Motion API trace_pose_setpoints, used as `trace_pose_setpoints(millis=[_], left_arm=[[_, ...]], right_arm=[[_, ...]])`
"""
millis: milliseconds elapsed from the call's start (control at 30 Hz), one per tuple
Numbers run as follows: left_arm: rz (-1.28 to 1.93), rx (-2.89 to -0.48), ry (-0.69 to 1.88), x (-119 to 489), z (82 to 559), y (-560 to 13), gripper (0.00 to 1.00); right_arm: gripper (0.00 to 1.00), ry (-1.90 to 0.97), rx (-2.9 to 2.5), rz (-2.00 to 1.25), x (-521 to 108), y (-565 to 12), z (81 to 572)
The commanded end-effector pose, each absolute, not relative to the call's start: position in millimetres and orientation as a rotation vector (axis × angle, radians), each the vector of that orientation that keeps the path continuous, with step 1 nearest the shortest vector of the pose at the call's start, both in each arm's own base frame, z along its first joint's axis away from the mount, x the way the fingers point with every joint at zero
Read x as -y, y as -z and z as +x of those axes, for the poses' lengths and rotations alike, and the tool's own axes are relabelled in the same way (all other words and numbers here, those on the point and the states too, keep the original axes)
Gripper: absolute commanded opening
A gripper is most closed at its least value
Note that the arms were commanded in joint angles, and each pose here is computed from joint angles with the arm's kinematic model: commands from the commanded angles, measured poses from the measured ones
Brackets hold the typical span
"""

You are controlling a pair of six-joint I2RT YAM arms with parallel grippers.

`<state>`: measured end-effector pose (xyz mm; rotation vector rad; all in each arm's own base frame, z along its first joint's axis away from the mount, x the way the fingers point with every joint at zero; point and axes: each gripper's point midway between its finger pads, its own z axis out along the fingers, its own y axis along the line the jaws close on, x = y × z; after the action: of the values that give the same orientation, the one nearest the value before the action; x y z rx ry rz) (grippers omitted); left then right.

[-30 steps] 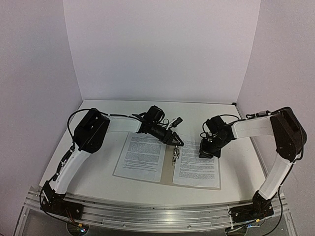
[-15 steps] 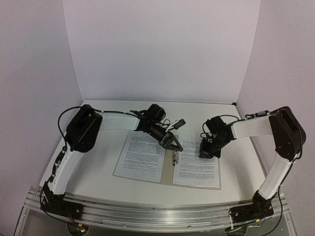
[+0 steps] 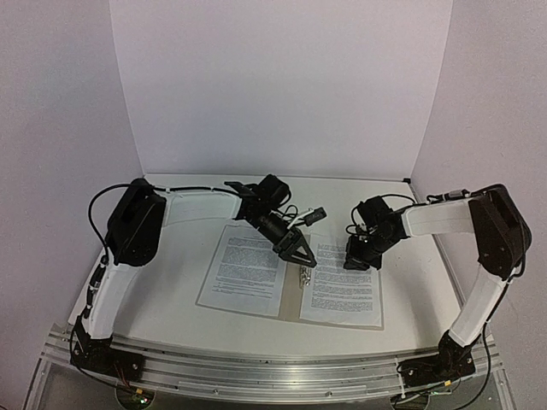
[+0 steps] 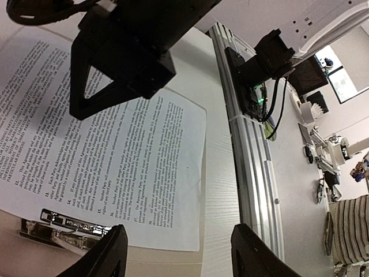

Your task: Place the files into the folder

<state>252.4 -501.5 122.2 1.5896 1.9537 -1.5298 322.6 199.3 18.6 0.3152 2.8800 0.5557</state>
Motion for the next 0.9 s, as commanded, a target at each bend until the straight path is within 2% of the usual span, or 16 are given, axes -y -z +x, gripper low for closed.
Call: trace_pose_setpoints(millis=[0,133,200,267,433,567,667,767,800,867], left_arm=[[1.629,-1.68,1.377,473,270,-225,0.67],[1.77,-1.68,1.02,432,278,-181,0.77],[1.776,-1.69,0.825,417,290,-153,0.78],[1.774,-1.662,0.736,406,288,-133,0.79],[1.693,-1.717,0.743,400,286,-122,0.79],[1.623,-1.779,0.775,394,280,-119,0.79],[1.558,-1.84,0.803,388,276,-109,0.79],[1.519,-1.85,0.826,387,273,-108,0.79],[1.512,-1.855,0.83,386,272,-107,0.79],[1.502,-1.862,0.832,385,271,-105,0.79]], right_arm=[[0.19,-0.75,-2.745,0.205,-228,-79,351],[0.39,-0.88,-2.712,0.189,-254,-107,349],[0.47,-0.937,-2.72,0.172,-271,-114,342],[0.53,-0.971,-2.74,0.175,-286,-114,334],[0.56,-0.851,-2.737,0.337,-268,-106,325],[0.57,-0.504,-2.743,0.441,-210,-92,329],[0.61,-0.268,-2.757,0.505,-156,-81,335],[0.72,-0.196,-2.742,0.574,-113,-76,344],[0.77,-0.182,-2.745,0.567,-105,-73,347],[0.82,-0.206,-2.766,0.533,-103,-66,354]])
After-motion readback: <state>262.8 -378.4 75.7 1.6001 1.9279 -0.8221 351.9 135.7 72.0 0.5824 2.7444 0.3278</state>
